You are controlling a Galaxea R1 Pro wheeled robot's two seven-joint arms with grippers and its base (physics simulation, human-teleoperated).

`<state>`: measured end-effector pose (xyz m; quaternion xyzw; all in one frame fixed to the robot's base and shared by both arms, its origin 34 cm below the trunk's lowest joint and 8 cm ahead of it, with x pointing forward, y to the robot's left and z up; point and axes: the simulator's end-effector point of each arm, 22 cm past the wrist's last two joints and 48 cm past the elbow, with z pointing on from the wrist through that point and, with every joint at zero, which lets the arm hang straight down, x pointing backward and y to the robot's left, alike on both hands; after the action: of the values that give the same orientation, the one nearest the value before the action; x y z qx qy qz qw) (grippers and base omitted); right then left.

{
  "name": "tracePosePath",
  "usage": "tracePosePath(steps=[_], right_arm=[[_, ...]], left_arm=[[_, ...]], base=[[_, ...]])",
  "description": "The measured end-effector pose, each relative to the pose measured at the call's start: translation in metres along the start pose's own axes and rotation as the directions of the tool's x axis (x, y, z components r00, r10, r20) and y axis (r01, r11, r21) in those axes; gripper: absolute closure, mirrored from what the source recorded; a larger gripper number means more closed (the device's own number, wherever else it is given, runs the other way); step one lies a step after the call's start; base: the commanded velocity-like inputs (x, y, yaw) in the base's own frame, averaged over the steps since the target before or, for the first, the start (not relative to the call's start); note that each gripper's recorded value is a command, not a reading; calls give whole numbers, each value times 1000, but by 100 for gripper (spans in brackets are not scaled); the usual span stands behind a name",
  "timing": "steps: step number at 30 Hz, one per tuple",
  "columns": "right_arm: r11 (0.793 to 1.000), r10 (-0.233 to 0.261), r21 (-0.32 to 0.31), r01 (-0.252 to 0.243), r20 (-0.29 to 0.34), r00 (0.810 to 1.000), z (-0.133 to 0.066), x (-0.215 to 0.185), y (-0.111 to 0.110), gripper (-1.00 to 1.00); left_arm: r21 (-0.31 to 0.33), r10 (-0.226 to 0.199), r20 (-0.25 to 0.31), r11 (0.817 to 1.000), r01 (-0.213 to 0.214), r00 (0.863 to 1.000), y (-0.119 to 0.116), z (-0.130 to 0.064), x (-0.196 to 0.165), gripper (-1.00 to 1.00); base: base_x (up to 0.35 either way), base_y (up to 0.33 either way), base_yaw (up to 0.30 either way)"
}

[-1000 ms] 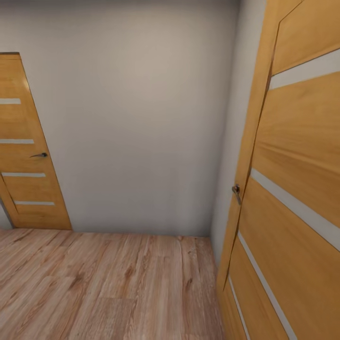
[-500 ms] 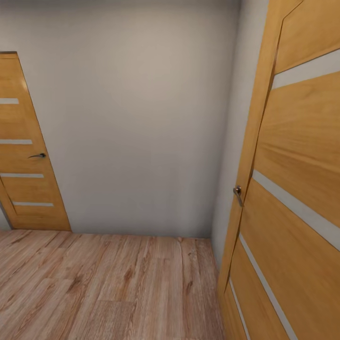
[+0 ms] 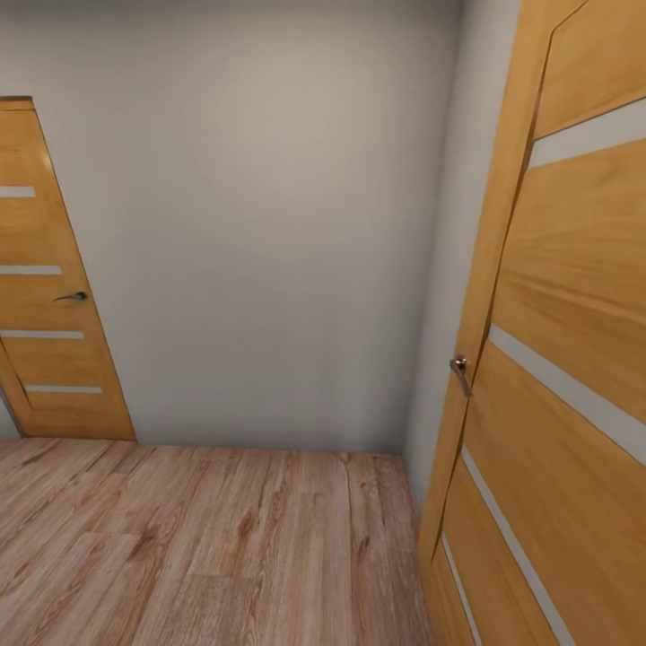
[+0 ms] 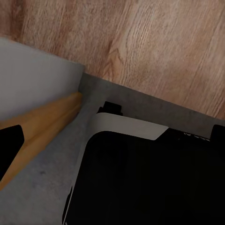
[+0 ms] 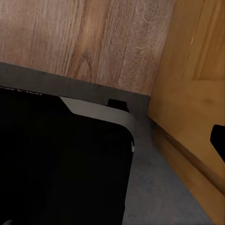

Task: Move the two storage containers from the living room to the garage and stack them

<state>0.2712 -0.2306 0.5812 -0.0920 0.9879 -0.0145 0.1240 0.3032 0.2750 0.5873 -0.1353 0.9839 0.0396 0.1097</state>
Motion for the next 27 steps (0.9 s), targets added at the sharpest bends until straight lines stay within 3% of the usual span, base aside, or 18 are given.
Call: tracePosePath(steps=[14, 27], right_arm=[[1000, -1, -1, 1, 0, 1000, 0, 0, 0, -100], [1000, -1, -1, 1, 1, 1000, 0, 0, 0, -100]], left_arm=[[2, 0, 0, 1000, 0, 1000, -2, 0, 0, -100], [-3, -1, 1, 1000, 1, 1000, 2, 0, 0, -100]], base=[[18, 1, 0], [305, 0, 0]])
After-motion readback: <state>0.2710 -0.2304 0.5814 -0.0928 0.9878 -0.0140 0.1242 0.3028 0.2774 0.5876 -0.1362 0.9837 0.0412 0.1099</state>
